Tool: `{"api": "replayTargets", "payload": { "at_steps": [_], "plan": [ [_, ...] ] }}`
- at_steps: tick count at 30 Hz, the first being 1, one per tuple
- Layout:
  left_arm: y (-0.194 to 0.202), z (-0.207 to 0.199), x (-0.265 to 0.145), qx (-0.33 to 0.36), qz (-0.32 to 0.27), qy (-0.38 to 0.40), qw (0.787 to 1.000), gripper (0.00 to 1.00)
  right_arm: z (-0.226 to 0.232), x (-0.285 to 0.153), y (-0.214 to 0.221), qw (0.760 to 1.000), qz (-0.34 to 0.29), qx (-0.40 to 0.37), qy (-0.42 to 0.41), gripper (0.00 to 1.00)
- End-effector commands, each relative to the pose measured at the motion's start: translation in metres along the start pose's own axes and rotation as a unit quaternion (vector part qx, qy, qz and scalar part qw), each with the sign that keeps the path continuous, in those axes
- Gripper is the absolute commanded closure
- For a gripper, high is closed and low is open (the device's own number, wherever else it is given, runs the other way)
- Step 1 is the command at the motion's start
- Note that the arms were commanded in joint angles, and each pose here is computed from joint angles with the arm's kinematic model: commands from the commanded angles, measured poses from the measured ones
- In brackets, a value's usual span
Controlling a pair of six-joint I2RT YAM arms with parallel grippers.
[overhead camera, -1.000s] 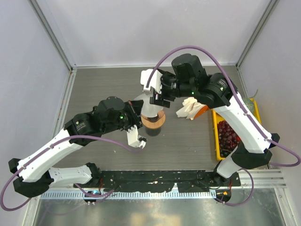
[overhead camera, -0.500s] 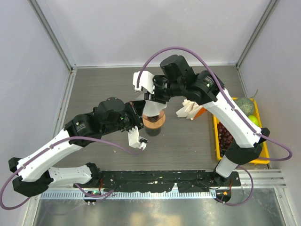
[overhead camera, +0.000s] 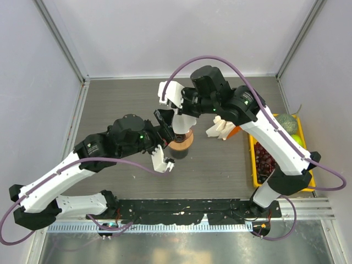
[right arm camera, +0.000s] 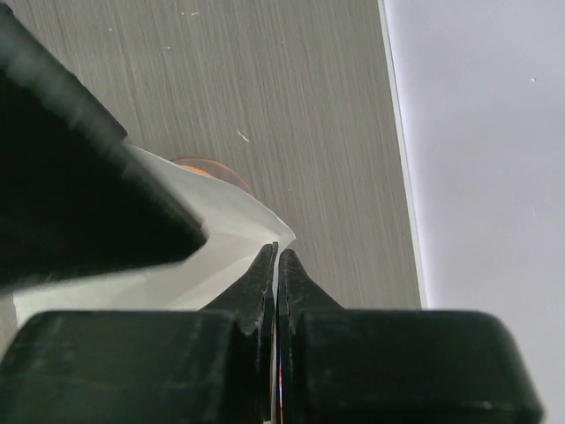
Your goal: Place the coffee filter in the dripper
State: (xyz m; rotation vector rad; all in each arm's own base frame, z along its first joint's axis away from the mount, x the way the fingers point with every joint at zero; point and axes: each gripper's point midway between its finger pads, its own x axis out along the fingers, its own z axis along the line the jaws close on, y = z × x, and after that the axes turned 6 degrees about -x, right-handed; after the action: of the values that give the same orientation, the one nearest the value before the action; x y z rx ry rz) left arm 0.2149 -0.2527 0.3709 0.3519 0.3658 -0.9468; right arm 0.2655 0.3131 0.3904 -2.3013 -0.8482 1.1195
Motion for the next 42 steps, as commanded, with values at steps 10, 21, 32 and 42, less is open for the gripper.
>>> {"api": "replayTargets", "payload": {
  "at_steps": [10, 21, 32, 42],
  "plan": [
    [-0.028, 0.026, -0.091, -0.484, -0.163, -0.085, 0.856, 0.01, 0.007, -0.029, 0.019, 0.983, -0.045, 0.173, -0.034, 0.95],
    [0.021, 0.017, -0.075, -0.842, -0.217, -0.059, 0.491, 0.01, 0.035, 0.026, 0.032, 0.961, -0.038, 0.246, -0.120, 0.95],
    [0.037, -0.001, -0.060, -0.877, -0.209, -0.057, 0.428, 0.01, 0.051, 0.079, 0.065, 0.961, -0.016, 0.239, -0.141, 0.70],
    [0.053, -0.018, -0.054, -0.896, -0.179, -0.067, 0.400, 0.01, 0.003, 0.035, 0.057, 0.969, -0.048, 0.223, -0.093, 0.27]
  ]
}}
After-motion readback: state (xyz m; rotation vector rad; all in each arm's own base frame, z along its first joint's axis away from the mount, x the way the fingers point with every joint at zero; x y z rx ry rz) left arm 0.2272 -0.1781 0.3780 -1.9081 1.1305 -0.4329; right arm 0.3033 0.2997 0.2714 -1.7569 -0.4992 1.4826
